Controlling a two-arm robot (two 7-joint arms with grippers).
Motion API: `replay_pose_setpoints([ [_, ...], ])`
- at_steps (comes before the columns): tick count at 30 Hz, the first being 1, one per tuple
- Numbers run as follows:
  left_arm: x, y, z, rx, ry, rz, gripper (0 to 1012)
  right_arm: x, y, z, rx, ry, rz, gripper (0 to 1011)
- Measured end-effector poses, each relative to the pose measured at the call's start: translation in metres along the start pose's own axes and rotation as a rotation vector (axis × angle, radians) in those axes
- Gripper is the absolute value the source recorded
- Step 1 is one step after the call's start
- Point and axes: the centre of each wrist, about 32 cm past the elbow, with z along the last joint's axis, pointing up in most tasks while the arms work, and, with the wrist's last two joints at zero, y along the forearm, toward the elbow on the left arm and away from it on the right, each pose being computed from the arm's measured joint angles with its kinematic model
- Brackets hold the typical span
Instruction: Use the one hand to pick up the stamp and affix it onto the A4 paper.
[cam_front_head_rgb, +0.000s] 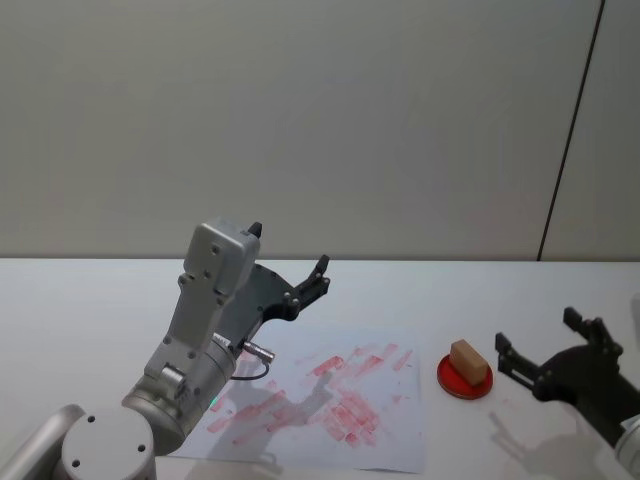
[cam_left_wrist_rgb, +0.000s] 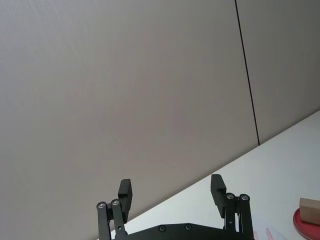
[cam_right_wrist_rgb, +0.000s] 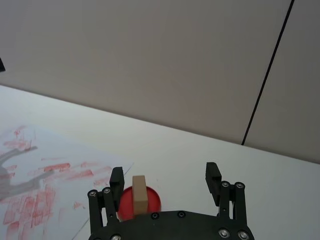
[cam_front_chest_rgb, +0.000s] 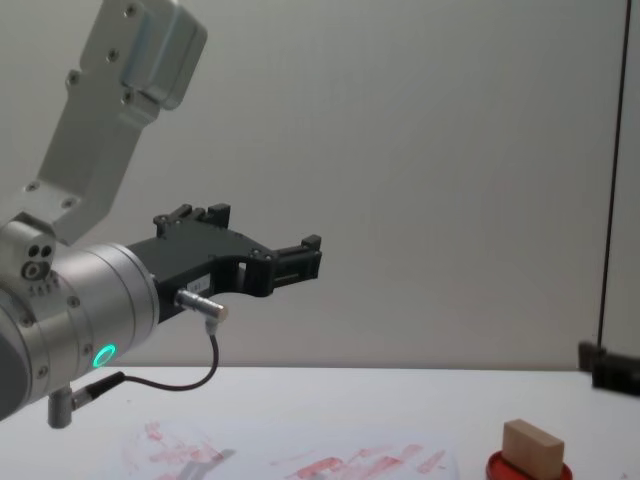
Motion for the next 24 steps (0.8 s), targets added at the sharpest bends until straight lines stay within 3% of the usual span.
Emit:
replay_pose_setpoints([
  [24,0.0000,0.0000,0.0000,0.000,0.000,0.000,1002,-0.020,0.041,-0.029,-0.115,-0.039,0.036,1001],
])
